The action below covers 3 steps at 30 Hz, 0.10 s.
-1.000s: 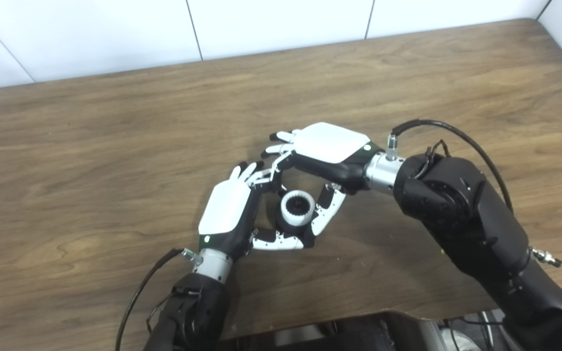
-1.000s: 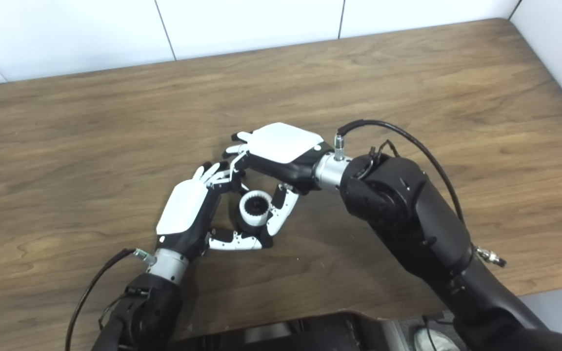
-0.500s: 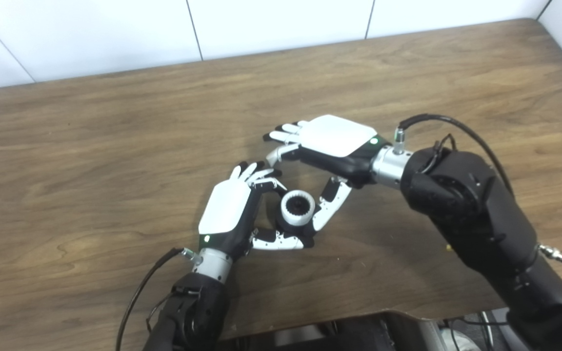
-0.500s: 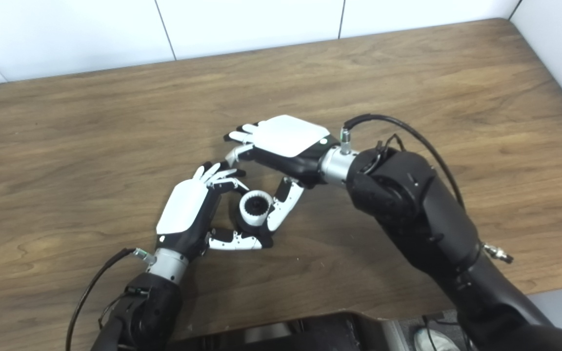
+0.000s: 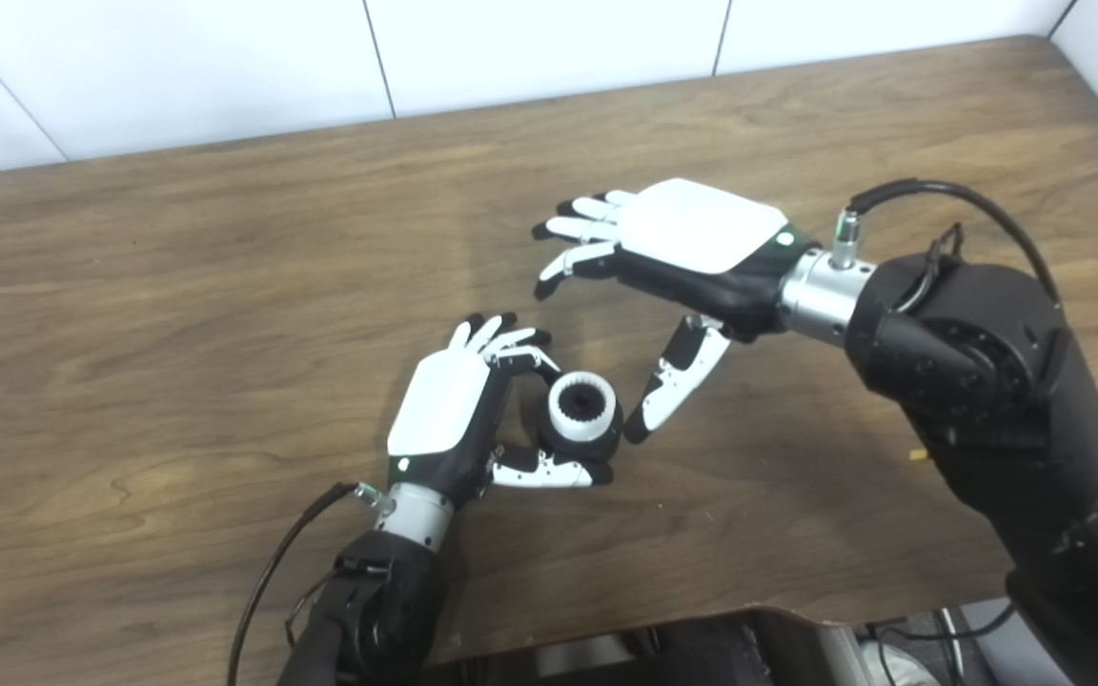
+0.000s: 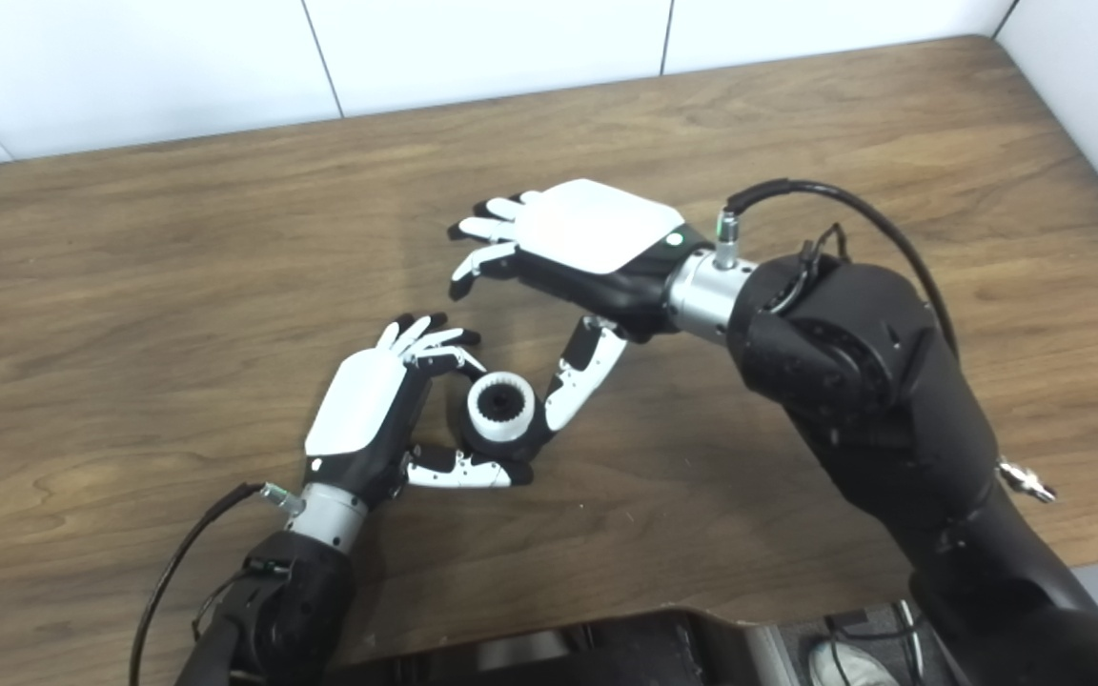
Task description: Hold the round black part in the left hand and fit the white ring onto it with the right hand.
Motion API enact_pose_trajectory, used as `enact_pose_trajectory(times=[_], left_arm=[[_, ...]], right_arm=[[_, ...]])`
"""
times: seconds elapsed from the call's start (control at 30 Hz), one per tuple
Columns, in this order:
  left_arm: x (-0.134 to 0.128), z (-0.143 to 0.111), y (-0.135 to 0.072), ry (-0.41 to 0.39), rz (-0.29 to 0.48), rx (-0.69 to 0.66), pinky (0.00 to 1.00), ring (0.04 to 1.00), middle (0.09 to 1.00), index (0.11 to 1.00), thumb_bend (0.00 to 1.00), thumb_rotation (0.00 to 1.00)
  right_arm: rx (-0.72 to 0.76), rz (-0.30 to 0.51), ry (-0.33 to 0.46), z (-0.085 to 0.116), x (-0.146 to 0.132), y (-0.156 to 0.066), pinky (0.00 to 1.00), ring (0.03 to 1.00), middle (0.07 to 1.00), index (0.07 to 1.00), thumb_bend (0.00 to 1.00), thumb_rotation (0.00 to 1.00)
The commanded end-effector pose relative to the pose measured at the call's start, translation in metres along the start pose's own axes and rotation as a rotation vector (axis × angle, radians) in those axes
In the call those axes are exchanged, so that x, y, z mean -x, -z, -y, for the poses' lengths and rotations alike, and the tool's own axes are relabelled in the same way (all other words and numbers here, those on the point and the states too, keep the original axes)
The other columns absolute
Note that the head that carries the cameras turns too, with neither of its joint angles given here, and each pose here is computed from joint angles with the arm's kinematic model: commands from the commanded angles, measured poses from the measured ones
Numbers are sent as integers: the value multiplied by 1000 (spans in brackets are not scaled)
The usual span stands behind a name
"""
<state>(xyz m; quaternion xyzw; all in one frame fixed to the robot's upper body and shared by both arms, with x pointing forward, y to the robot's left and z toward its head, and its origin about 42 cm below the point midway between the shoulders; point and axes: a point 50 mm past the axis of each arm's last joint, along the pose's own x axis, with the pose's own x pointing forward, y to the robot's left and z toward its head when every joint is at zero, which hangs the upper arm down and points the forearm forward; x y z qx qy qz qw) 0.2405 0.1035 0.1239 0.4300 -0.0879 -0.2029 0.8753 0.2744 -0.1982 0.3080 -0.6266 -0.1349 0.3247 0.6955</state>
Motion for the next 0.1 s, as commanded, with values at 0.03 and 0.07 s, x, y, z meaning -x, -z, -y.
enact_pose_trajectory(times=[0.03,0.07], left_arm=[[4,10,6,63,-19,-7,1000,942,811,482,526,61],[4,10,6,65,-19,-9,1000,943,811,483,526,62]], right_arm=[[18,8,56,12,7,-3,1000,1000,955,796,1000,426],[14,6,58,12,8,-3,1000,1000,954,795,1000,426]])
